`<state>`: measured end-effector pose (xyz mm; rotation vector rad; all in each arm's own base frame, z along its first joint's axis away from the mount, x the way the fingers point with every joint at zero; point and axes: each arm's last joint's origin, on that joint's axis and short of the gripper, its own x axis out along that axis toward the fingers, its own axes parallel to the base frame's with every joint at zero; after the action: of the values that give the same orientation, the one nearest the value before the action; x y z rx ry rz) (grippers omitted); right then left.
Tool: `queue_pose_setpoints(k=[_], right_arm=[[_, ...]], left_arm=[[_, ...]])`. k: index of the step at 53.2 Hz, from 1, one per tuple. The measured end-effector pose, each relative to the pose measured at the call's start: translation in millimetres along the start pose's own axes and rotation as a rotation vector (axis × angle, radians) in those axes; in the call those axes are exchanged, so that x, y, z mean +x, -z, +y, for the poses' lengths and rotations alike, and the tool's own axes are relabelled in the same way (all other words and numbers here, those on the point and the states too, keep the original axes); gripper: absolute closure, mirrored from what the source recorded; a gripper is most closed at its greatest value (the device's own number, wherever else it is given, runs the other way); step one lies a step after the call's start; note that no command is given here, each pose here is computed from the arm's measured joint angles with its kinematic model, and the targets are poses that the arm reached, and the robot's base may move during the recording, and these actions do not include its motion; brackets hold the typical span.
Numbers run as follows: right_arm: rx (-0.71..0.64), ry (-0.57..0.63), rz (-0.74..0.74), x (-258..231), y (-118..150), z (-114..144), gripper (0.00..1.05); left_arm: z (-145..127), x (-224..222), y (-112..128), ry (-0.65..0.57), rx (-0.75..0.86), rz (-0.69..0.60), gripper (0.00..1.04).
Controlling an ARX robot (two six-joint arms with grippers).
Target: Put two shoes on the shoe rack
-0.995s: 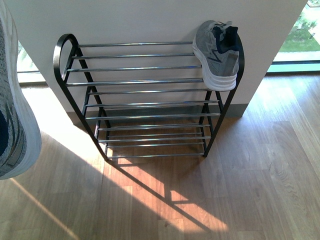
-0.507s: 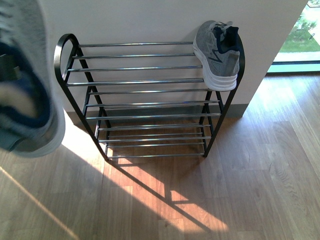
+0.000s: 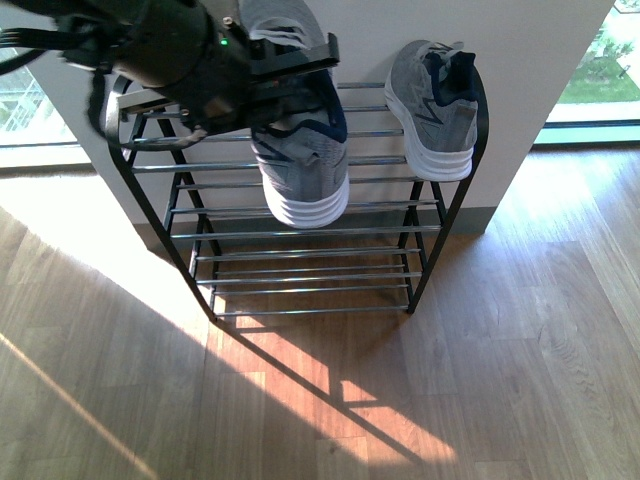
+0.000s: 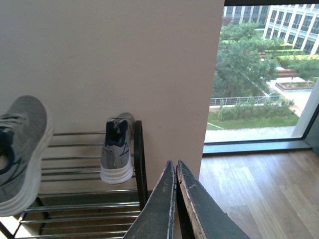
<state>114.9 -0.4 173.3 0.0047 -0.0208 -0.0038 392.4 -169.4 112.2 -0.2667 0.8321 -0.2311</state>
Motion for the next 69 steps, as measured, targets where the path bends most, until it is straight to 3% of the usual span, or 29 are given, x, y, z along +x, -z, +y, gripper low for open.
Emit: queue_pose_setpoints(k=[25,63,69], right_arm=[[0.0,-0.001,0.034,-15,5,0,1.03],[0.0,-0.002,0.005,-18,3,0,1.03],[0.0,-0.002,0.005,-18,3,0,1.03]], left_arm=[[-23,105,-33,0.037,-0.023,0.117,1.03],[-32,150,-55,0.053,0.051,0.14,1.03],[-34,151,-58,0.042,0.067,0.128,0.81]])
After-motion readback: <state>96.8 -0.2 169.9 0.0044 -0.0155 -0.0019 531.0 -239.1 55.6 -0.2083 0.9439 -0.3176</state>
